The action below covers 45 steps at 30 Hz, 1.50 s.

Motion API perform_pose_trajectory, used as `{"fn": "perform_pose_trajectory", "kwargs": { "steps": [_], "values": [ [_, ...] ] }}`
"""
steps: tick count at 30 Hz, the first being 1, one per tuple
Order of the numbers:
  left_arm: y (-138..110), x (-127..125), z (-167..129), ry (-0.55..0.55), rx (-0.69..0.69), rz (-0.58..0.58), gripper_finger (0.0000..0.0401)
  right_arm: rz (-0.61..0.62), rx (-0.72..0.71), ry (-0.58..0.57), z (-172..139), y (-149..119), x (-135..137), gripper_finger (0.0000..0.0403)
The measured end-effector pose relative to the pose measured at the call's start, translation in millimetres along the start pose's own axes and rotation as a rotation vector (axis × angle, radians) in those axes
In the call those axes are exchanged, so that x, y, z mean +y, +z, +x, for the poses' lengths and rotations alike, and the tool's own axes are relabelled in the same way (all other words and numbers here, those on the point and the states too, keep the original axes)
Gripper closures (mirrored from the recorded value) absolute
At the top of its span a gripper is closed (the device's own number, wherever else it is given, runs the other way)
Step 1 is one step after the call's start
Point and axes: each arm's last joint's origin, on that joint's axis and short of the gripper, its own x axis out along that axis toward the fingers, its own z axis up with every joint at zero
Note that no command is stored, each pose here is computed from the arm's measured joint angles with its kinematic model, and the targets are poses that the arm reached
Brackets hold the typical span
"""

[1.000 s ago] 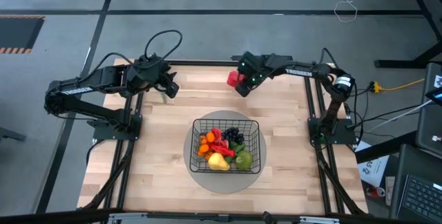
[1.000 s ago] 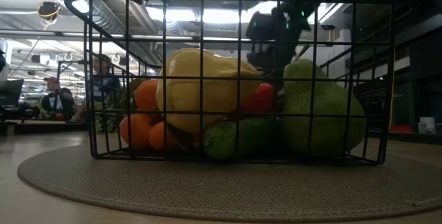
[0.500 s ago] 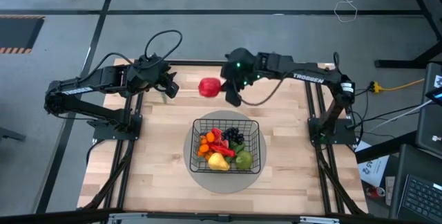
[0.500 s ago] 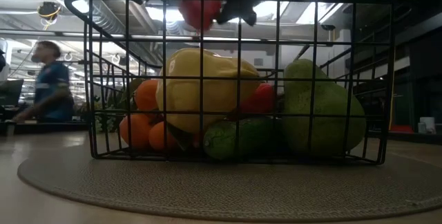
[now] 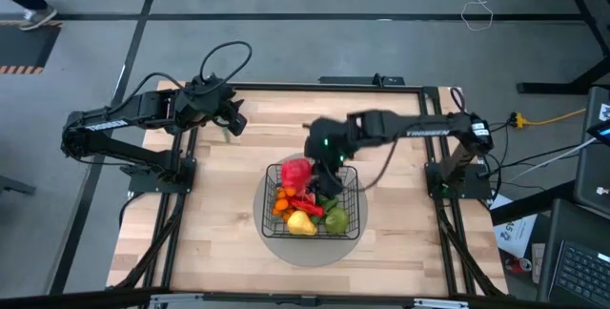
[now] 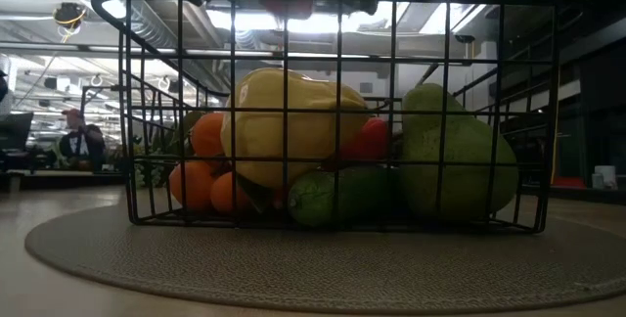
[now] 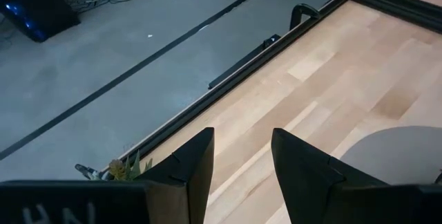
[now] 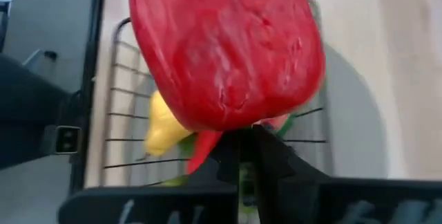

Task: Build produce basket
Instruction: Put the red bell pepper into the black wire basket, then return to Home Position

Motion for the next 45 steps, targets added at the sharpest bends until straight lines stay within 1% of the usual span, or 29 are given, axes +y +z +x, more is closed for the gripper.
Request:
{"fn": "perform_pose_trajectory", "kwargs": {
  "steps": [2, 5, 7, 10, 14, 16, 19, 22, 24, 28, 34, 40, 45],
  "values": [
    [0.0, 0.0, 0.0, 0.000, 0.000, 0.026, 0.0259, 0.019, 0.006, -0.005, 3.4, -2.8, 16.0, 0.0396],
    [-0.3, 0.1, 0.0, 0.001, 0.003, 0.080, 0.0259, 0.046, 0.002, -0.055, 7.8, -8.1, 39.2, 0.0393],
    [-0.3, 0.1, 0.0, 0.001, 0.003, 0.080, 0.0259, 0.083, -0.013, -0.103, 10.1, -12.0, 54.5, 0.0395],
    [-0.4, -0.3, 0.0, -0.012, 0.007, 0.055, 0.0259, 0.167, -0.051, -0.180, 12.1, -18.1, 73.7, 0.0397],
    [-1.2, -2.5, -0.2, -0.087, 0.032, 0.048, 0.0259, 0.288, -0.133, -0.287, 12.5, -23.9, 89.8, 0.0397],
    [-1.6, -3.4, -0.2, -0.118, 0.043, 0.048, 0.0259, 0.355, -0.166, -0.317, 12.4, -26.5, 95.3, 0.0397],
    [-1.8, -3.6, -0.2, -0.128, 0.047, 0.050, 0.0259, 0.423, -0.128, -0.346, 12.2, -35.0, 99.6, 0.0397],
    [-1.8, -3.7, -0.3, -0.131, 0.048, 0.045, 0.0259, 0.491, -0.014, -0.354, 11.3, -46.0, 99.0, 0.0397],
    [-2.0, -4.2, -0.4, -0.146, 0.054, 0.035, 0.0259, 0.531, 0.043, -0.389, 9.8, -52.2, 96.6, 0.0397],
    [-2.5, -5.7, -1.0, -0.179, 0.068, 0.001, 0.0259, 0.578, 0.066, -0.437, 8.0, -56.7, 94.3, 0.0383],
    [-3.9, -10.6, -2.1, -0.199, 0.073, 0.014, 0.0259, 0.682, 0.103, -0.409, 7.9, -59.2, 95.7, 0.0346],
    [-5.8, -14.8, -3.4, -0.217, 0.079, 0.015, 0.0259, 0.675, 0.192, -0.402, 6.3, -66.6, 99.5, 0.0311],
    [-7.0, -17.9, -5.7, -0.235, 0.083, 0.010, 0.0259, 0.666, 0.200, -0.401, 6.1, -68.8, 102.9, 0.0270]
  ]
}}
